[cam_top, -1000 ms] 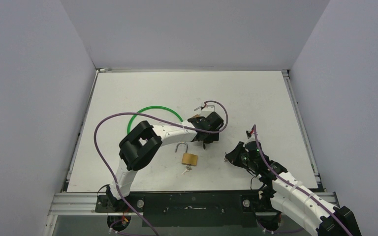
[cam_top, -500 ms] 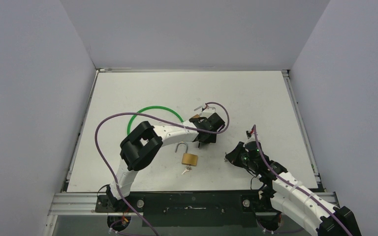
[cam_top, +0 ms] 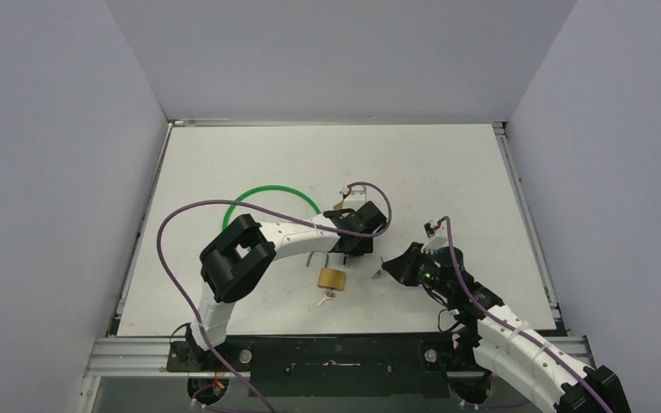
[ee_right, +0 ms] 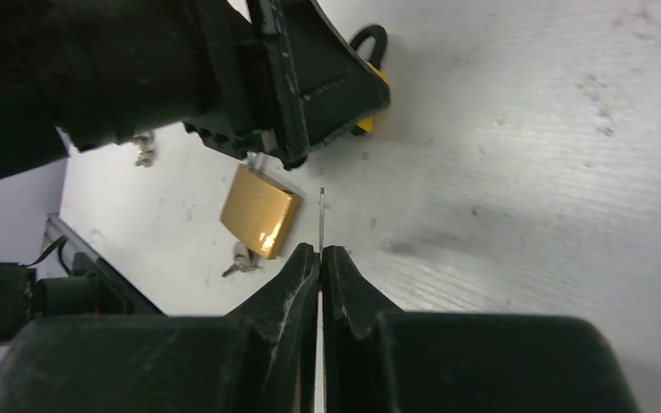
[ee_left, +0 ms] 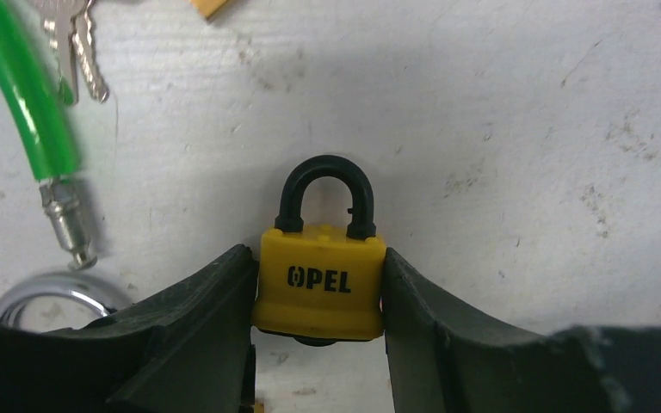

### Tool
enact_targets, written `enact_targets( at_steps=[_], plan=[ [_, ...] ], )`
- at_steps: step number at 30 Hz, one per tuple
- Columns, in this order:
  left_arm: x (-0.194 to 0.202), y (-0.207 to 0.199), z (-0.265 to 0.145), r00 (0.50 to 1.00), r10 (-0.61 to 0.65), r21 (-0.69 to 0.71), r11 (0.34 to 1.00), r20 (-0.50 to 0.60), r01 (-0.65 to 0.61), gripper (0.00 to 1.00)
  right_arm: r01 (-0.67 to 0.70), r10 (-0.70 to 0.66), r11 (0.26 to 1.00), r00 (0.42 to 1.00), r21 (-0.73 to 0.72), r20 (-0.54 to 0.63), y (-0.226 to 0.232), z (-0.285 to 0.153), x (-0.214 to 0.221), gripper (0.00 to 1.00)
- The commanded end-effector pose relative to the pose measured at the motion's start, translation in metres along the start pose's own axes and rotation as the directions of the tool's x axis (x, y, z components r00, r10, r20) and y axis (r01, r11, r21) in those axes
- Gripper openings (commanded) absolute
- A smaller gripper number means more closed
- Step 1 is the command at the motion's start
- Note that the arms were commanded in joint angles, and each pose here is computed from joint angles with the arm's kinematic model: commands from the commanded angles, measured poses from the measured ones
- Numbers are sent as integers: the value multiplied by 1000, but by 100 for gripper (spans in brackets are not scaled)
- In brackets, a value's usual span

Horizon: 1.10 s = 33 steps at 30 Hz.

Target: Unlock with the key

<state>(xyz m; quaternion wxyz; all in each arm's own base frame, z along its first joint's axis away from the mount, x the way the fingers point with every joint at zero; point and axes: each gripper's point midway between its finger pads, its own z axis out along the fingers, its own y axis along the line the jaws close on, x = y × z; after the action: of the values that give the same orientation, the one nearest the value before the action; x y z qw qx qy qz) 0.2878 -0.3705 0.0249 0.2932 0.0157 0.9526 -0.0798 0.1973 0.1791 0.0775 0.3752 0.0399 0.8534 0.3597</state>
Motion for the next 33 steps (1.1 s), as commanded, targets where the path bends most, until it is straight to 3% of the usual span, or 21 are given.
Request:
enact_targets(
  at_steps=[1, 6, 14, 33],
  plan=[
    [-17, -19, -37, 979, -203, 101, 974, 12, 201, 0, 80, -67, 976, 995, -202, 67, 43, 2, -17, 0],
    [-13, -25, -53, 951, -305, 110, 945, -56, 309, 0, 83, -75, 956, 996, -282, 38, 56, 6, -6, 0],
    [-23, -32, -77, 925, -375, 191, 905, -60, 380, 0, 54, -47, 953, 998, -298, 33, 60, 10, 2, 0],
    [-21, -33, -90, 910, -407, 266, 871, -78, 412, 0, -19, 33, 978, 997, -210, 63, 46, 30, -7, 0]
  ],
)
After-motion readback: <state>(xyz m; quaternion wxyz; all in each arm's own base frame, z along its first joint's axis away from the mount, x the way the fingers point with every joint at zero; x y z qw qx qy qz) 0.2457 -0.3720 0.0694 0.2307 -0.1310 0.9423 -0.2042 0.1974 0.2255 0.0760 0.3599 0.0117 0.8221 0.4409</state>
